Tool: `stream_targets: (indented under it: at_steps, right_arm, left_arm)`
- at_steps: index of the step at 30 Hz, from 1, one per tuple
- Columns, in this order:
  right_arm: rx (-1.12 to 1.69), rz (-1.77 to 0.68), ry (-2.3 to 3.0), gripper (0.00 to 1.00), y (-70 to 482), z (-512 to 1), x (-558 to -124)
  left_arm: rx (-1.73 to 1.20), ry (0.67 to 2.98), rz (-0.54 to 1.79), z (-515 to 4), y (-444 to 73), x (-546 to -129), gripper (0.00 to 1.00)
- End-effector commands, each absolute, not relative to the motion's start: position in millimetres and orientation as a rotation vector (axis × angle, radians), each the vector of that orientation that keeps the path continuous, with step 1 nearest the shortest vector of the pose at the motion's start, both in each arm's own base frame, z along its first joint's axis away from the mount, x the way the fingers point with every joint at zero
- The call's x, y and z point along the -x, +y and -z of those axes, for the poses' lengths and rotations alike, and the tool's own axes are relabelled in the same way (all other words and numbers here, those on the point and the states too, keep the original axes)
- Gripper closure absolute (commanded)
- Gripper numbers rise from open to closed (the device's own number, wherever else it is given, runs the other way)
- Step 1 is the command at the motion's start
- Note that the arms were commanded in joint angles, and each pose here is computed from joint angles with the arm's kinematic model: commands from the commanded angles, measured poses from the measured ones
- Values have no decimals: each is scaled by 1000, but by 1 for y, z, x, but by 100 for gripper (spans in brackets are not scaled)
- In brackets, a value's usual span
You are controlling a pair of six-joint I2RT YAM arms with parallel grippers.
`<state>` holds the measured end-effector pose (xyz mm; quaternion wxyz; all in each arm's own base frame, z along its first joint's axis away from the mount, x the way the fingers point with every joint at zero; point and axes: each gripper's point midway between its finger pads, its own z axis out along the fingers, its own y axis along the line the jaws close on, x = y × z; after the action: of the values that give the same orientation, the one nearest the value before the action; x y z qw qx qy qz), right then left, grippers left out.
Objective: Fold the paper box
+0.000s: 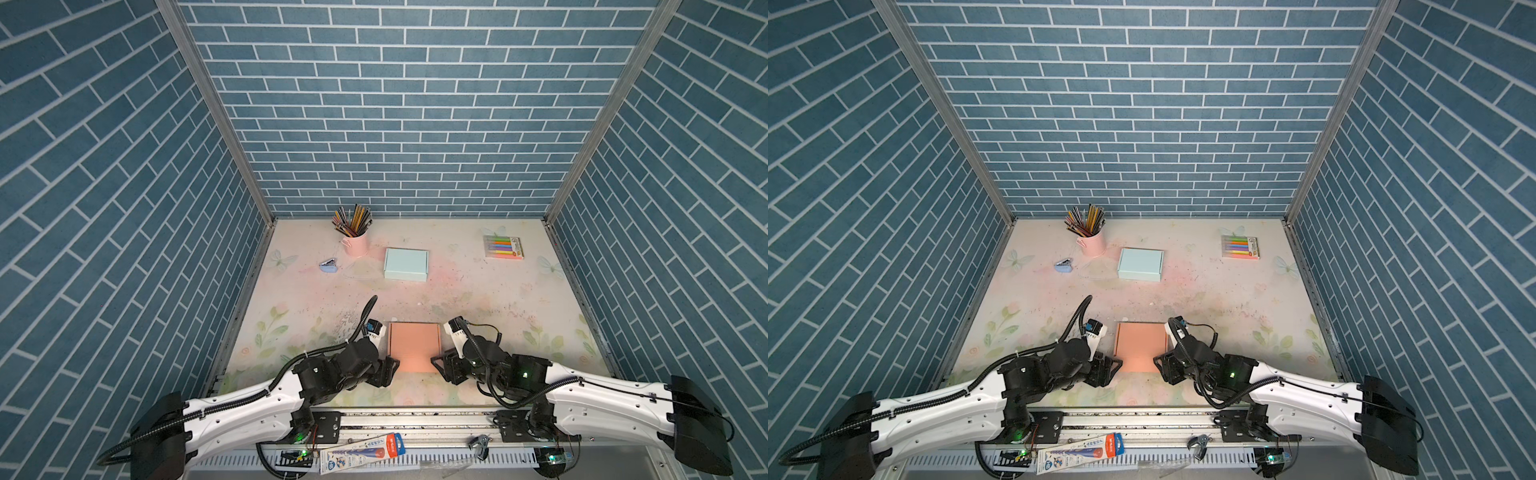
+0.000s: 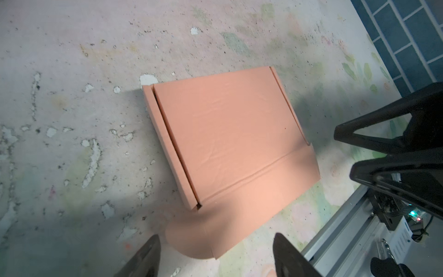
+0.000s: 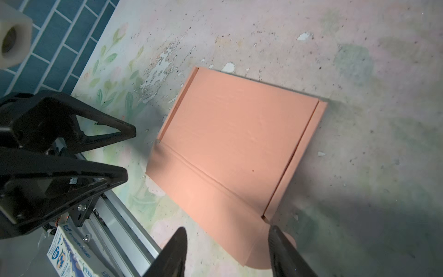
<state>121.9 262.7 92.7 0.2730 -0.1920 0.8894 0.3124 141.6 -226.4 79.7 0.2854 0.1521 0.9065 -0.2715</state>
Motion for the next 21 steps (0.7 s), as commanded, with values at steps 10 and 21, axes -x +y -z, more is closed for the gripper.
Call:
stream_targets:
  at_steps: [10, 21]
  right_arm:
    - [441, -877, 2469, 39, 263, -68, -110]
    - [460, -905, 2471, 38, 271, -63, -108]
  left_arm:
    - [-382, 2449, 754, -59, -238, -140, 25]
    - [-403, 2432, 810, -59, -252, -140, 27]
